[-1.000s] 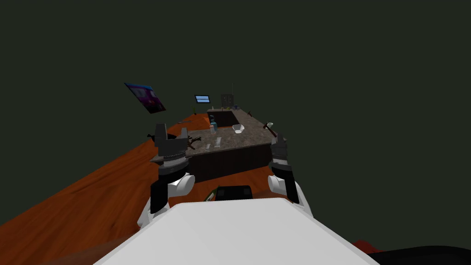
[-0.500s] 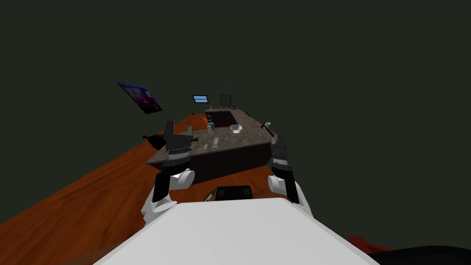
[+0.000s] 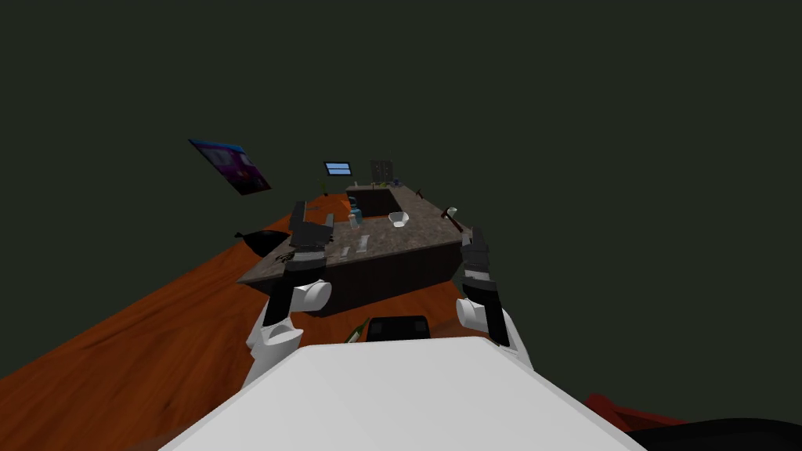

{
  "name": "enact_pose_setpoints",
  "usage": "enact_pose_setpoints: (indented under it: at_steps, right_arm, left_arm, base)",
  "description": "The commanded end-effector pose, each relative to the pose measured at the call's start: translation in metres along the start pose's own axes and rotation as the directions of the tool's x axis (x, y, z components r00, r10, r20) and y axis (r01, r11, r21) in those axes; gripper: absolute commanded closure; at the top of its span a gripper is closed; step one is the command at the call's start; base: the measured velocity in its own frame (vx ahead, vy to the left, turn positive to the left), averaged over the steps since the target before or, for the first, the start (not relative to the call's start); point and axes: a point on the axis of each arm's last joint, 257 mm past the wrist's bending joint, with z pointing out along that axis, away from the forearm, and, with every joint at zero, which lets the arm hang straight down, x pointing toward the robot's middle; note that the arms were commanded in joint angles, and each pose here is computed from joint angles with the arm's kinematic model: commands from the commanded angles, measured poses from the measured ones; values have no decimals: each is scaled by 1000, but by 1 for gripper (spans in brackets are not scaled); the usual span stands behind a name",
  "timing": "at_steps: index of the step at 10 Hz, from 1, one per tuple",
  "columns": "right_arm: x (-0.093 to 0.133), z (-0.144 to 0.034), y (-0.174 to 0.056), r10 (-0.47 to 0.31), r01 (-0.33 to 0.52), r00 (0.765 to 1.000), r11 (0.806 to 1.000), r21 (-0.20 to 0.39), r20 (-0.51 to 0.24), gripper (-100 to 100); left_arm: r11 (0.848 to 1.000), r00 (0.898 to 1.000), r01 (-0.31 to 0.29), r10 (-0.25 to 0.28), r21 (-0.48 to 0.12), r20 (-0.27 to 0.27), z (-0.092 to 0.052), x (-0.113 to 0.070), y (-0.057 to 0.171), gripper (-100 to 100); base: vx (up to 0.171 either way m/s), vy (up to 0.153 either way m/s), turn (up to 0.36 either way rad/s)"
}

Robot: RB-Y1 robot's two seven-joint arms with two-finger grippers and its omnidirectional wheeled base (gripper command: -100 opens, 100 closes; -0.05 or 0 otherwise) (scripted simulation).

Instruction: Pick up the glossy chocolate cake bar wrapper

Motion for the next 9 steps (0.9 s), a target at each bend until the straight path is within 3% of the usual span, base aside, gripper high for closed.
enact_pose_setpoints:
  at_steps: [1, 2, 3, 4, 6, 7, 9]
  right_arm:
    - [0, 0, 0, 0, 0, 1000, 1000, 0, 0, 0]
    - [0, 0, 0, 0, 0, 1000, 1000, 0, 0, 0]
    - [0, 0, 0, 0, 0, 1000, 1000, 0, 0, 0]
    - [0, 0, 0, 0, 0, 1000, 1000, 0, 0, 0]
    - [0, 0, 0, 0, 0, 1000, 1000, 0, 0, 0]
    - [0, 0, 0, 0, 0, 1000, 1000, 0, 0, 0]
    - [0, 0, 0, 0, 0, 1000, 1000, 0, 0, 0]
  left_arm:
    - [1000, 1000, 8, -8, -24, 2, 1, -1, 6, -100]
    - [998, 999, 51, -51, -45, 1, 11, -4, 14, -100]
    - [997, 999, 51, -51, -66, 4, 10, -5, 19, -100]
    - [993, 996, 90, -90, -75, 6, 20, -9, 24, -100]
    - [989, 995, 96, -95, -115, 15, 19, -10, 34, -100]
    - [981, 990, 141, -139, -130, 24, 29, -14, 41, -100]
    - [976, 990, 143, -140, -163, 33, 28, -15, 50, -100]
  base:
    - [4, -9, 11]
    - [11, -28, -60]
    - [10, -28, -34]
    - [12, -42, -54]
    - [7, -26, -7]
    - [14, -27, -57]
    - [11, -20, -11]
